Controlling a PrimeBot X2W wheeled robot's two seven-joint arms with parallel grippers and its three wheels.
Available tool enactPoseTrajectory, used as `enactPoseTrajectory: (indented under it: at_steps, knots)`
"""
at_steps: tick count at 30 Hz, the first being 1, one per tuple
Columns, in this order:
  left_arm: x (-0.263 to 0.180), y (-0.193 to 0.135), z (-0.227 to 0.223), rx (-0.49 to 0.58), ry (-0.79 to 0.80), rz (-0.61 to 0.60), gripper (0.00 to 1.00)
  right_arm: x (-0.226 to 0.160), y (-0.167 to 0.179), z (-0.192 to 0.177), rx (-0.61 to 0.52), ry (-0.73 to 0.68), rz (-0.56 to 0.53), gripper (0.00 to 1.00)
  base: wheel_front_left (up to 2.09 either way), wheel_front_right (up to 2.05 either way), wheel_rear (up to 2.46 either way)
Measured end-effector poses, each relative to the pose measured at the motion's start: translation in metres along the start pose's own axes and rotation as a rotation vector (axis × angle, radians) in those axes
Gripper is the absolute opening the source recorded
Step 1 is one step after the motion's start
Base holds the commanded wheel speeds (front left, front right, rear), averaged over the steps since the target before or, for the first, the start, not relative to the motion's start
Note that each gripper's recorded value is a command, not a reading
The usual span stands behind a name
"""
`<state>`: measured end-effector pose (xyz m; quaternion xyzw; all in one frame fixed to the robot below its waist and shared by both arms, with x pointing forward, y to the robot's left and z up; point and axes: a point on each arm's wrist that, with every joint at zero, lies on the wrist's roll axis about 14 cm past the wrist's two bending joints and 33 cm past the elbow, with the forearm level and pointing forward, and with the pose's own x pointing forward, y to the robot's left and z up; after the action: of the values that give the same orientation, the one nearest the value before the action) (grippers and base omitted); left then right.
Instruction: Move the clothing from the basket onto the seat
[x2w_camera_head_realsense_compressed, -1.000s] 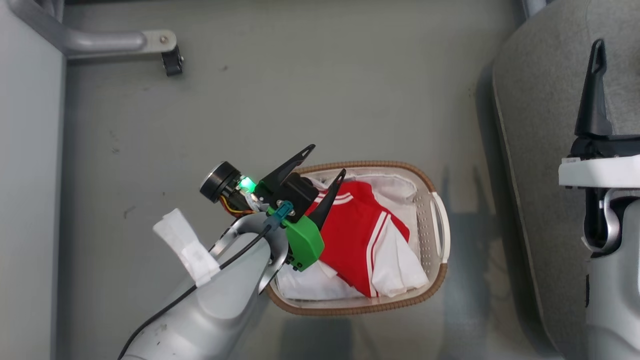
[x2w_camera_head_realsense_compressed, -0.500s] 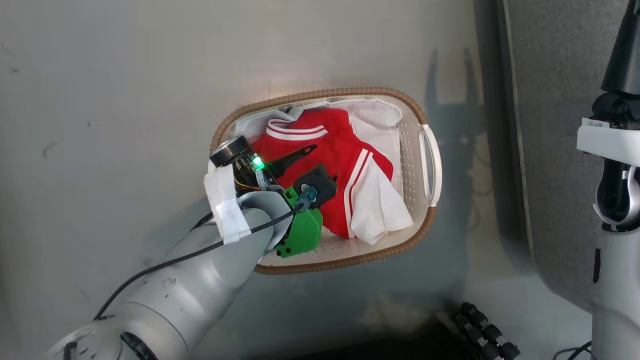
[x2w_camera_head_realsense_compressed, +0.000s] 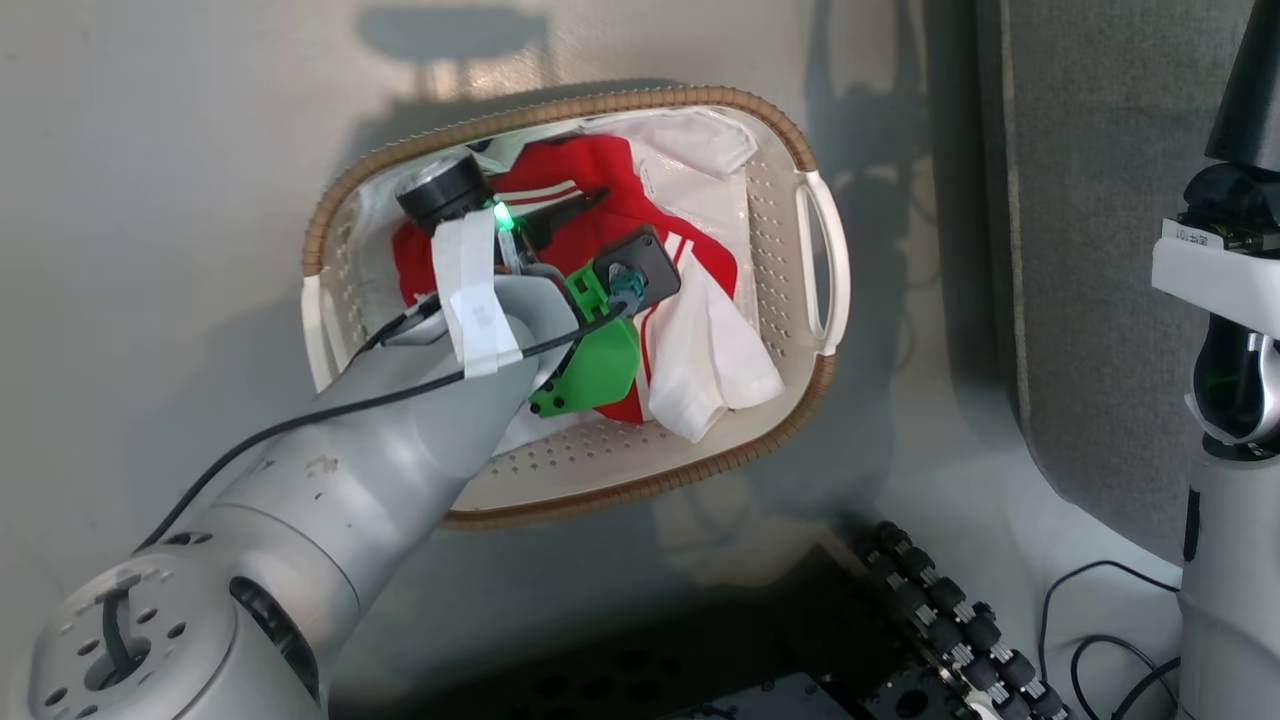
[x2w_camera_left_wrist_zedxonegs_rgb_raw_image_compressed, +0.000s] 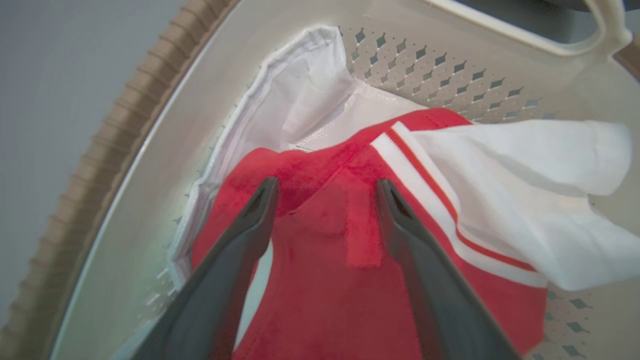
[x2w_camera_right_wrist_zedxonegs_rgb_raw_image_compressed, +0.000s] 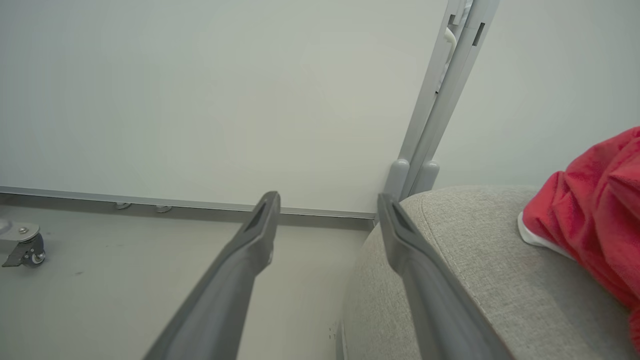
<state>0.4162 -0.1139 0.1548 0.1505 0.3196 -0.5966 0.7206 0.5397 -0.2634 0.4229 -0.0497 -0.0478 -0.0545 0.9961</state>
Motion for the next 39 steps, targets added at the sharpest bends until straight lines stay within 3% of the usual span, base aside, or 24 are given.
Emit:
enactPoseTrajectory:
  at_steps: [7,8,9,11,12,13,29,39]
  knots:
    - [0.011,-0.011,-0.021,-0.038,0.115,-0.035,1.00,-0.003,-0.004,-0.007,-0.004,0.021,-0.005,1.00,0.00,0.00,0.00]
    - [0.011,-0.014,-0.024,-0.042,0.126,-0.041,0.93,-0.003,-0.004,-0.008,-0.004,0.023,-0.006,1.00,0.00,0.00,0.00]
    - [0.011,-0.017,-0.027,-0.050,0.141,-0.048,0.60,-0.003,-0.004,-0.009,-0.006,0.025,-0.006,1.00,0.00,0.00,0.00]
    - [0.012,-0.024,-0.031,-0.051,0.152,-0.061,0.15,-0.004,-0.005,-0.010,-0.006,0.027,-0.007,1.00,0.00,0.00,0.00]
    - [0.011,-0.026,-0.032,-0.049,0.160,-0.066,0.15,-0.004,-0.005,-0.010,-0.005,0.028,-0.007,1.00,0.00,0.00,0.00]
    - [0.011,-0.029,-0.034,-0.046,0.169,-0.071,0.00,-0.004,-0.005,-0.009,-0.004,0.027,-0.008,1.00,0.00,0.00,0.00]
    - [-0.010,-0.021,-0.017,-0.068,0.066,-0.020,0.00,0.000,-0.001,0.007,0.016,-0.007,-0.007,1.00,0.00,0.00,0.00]
    - [-0.045,-0.014,0.029,-0.071,-0.118,0.053,0.00,-0.004,0.007,0.033,0.033,-0.039,0.008,1.00,0.00,0.00,0.00]
